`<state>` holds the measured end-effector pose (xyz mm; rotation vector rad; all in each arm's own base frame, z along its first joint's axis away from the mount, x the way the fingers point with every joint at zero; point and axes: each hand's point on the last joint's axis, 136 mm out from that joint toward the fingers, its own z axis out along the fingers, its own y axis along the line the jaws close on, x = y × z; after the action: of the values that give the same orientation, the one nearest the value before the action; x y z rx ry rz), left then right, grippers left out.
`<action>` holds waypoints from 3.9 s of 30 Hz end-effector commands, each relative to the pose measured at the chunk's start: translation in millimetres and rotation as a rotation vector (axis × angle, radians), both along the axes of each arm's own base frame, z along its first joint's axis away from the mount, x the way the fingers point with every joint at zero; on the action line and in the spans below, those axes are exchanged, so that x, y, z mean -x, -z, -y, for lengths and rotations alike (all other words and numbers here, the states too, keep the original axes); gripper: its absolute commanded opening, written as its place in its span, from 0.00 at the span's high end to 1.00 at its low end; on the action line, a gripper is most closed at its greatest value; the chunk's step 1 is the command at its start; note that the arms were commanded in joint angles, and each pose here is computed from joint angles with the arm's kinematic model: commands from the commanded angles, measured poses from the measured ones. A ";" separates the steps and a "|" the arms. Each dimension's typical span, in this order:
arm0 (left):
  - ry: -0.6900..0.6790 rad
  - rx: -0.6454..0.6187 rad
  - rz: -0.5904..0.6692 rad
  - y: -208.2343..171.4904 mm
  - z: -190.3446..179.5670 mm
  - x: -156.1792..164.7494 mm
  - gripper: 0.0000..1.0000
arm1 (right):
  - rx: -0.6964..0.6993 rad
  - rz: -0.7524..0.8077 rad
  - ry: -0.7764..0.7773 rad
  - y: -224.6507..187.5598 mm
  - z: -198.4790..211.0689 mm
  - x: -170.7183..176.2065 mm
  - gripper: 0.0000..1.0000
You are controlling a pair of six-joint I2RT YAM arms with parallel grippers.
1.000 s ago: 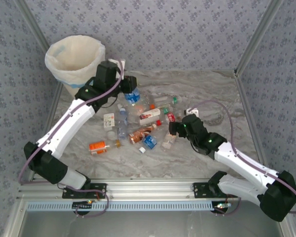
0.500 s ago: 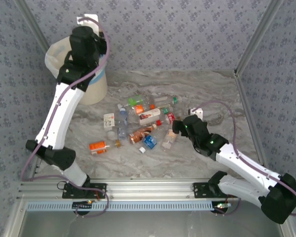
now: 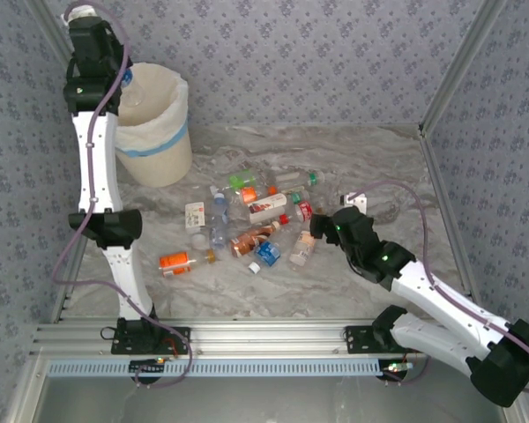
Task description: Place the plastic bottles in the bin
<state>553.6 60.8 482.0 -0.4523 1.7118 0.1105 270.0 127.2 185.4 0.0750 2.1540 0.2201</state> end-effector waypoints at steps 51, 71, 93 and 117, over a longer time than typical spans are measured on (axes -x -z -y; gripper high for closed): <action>0.355 0.306 -0.305 128.2 134.7 177.8 0.01 | -0.006 0.091 -0.054 3.3 -7.7 -11.6 0.00; -0.451 1.041 -0.770 359.5 143.0 369.1 0.01 | 0.035 0.068 -0.094 10.9 -17.7 -24.0 0.00; -0.708 1.299 -0.532 421.4 131.3 331.7 0.01 | 0.035 0.040 -0.120 9.5 -23.6 -23.4 0.00; -0.777 1.124 -0.624 456.0 112.8 339.7 0.69 | 0.040 0.082 -0.294 -9.6 -55.4 -16.5 0.00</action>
<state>210.1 -68.6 20.5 -2.1571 2.0020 -0.2684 283.2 176.0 179.1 -0.2486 2.1191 0.3317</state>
